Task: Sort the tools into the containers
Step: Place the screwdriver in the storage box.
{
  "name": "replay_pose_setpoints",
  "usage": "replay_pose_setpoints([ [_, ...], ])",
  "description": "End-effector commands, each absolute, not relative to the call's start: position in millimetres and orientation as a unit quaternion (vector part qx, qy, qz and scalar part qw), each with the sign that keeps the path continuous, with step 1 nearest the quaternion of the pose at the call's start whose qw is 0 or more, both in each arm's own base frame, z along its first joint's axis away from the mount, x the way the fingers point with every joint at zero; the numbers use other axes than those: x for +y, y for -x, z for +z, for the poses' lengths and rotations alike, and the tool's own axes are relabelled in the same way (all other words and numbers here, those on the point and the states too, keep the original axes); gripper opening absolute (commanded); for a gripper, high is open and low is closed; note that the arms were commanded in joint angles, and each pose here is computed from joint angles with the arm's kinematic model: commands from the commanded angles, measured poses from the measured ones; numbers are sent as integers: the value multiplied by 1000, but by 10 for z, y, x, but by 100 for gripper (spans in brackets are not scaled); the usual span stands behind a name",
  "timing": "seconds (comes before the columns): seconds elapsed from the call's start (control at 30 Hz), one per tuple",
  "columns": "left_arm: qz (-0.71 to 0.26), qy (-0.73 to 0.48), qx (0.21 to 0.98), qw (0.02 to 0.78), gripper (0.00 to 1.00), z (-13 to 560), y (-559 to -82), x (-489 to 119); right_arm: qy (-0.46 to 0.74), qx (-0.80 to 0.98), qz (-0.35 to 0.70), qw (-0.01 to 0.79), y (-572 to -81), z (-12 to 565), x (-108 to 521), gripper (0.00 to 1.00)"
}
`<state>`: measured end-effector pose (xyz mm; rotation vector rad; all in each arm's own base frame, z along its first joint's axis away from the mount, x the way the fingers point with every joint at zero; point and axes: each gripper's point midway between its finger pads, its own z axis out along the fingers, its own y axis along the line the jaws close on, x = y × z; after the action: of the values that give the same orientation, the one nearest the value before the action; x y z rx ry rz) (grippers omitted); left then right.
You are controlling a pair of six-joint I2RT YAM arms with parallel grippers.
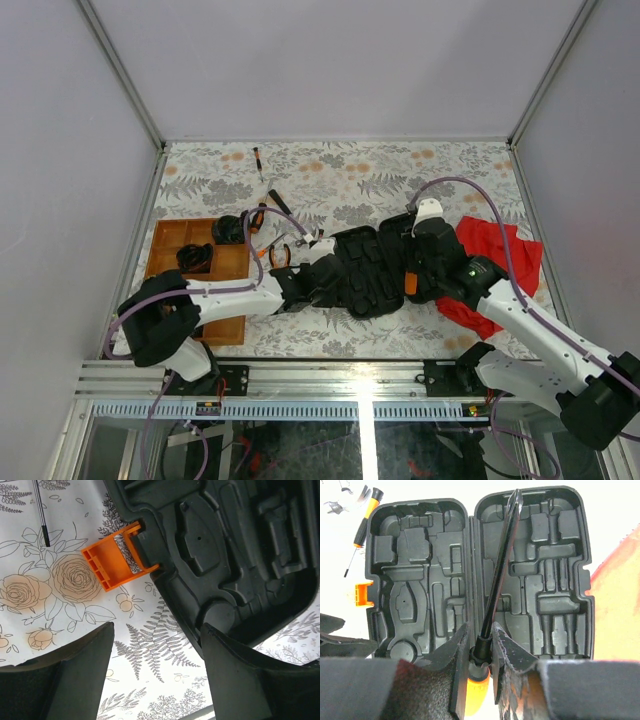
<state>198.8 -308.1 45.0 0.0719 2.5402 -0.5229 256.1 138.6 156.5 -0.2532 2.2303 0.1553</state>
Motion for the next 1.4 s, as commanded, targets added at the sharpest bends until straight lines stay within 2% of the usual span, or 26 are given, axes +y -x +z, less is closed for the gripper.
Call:
replay_pose_setpoints([
  [0.0,-189,-35,936,296,67,516,-2126,-3146,81,883,91,453,-2586,1675,1434,0],
  [0.33,-126,-68,953,268,54,241,-2072,-2938,79,885,106,447,-2564,1652,1484,0],
  [0.9,-116,-78,961,239,16,494,-2010,-2330,70,893,146,421,-2455,1658,1603,0],
  [1.2,-147,-93,957,231,14,587,-2053,-2349,49,894,181,408,-2395,1656,1697,0],
  [1.37,-159,-96,954,237,21,608,-2076,-2407,27,889,188,416,-2388,1725,1672,0],
])
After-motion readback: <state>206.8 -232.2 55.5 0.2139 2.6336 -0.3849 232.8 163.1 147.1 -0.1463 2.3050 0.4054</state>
